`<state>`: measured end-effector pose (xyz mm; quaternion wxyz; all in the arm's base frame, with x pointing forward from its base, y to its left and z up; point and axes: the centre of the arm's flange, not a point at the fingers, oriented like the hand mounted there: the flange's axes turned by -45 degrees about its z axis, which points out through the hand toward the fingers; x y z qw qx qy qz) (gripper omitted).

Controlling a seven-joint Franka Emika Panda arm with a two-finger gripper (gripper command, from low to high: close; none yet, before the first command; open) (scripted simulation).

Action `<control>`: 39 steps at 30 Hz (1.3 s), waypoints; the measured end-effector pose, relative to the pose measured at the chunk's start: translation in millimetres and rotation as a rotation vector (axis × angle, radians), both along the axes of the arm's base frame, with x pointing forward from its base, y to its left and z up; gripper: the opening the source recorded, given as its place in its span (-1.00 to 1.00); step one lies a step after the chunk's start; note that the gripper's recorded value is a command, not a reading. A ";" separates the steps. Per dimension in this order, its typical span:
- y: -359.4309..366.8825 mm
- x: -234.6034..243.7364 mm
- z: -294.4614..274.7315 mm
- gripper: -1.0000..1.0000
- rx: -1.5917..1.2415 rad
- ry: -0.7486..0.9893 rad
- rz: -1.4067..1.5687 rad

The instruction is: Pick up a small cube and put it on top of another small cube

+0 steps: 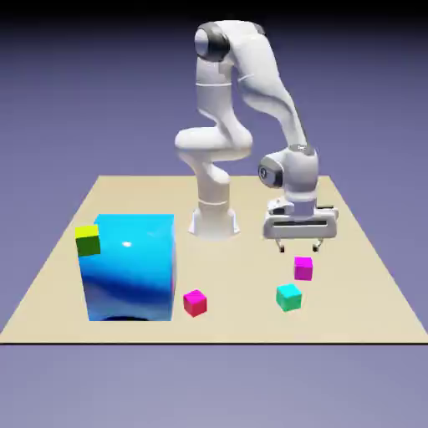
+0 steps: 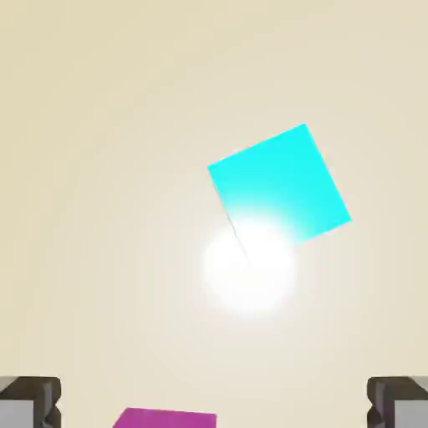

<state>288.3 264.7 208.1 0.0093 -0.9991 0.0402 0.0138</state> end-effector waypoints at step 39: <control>-58.3 123.0 -23.1 -1.00 -0.013 0.047 -0.030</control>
